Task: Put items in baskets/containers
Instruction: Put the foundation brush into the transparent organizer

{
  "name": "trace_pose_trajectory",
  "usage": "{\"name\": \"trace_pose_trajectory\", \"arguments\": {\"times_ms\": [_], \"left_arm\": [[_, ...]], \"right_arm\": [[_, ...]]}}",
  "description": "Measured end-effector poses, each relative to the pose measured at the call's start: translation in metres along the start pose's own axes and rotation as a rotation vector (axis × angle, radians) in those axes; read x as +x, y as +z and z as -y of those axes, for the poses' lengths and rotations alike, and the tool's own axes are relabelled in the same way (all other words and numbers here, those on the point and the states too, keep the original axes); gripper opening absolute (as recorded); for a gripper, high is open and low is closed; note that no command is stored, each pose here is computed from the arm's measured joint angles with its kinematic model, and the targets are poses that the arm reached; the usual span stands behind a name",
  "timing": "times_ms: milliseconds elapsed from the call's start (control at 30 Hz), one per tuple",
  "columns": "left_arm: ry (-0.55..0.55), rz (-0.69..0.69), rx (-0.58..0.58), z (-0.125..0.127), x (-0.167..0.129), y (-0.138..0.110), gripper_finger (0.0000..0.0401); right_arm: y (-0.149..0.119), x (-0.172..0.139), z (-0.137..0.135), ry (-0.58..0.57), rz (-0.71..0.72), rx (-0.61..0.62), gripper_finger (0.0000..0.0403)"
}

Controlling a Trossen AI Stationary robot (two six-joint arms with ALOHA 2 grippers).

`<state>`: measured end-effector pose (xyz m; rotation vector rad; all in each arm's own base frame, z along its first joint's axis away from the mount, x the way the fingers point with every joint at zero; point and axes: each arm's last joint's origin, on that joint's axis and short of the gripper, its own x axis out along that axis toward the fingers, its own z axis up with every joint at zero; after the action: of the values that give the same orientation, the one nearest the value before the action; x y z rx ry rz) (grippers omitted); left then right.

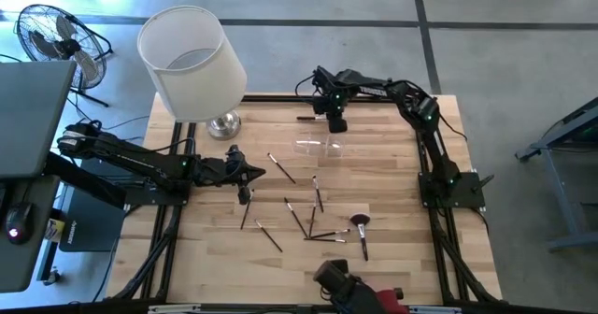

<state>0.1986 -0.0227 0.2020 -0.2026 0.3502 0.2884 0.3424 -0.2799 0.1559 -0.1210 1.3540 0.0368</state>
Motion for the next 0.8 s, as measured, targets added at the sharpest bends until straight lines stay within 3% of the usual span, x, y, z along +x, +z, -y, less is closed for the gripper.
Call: {"name": "trace_pose_trajectory", "arguments": {"times_ms": [300,467,667,800], "left_arm": [[-0.001,0.0,0.0,0.0,0.0,0.0,0.0],[0.001,0.0,0.0,0.0,0.0,0.0,0.0],[0.001,0.0,0.003,0.0,0.0,0.0,0.0],[0.0,0.0,0.003,0.0,0.0,0.0,0.0]], "right_arm": [[0.002,-0.042,-0.002,-0.065,0.057,0.023,0.0003],[-0.002,-0.078,-0.01,-0.097,0.066,0.114,0.0003],[-0.009,-0.129,-0.036,-0.095,0.055,0.214,0.0002],[-0.006,-0.145,-0.063,-0.05,0.004,0.226,0.0002]]}}
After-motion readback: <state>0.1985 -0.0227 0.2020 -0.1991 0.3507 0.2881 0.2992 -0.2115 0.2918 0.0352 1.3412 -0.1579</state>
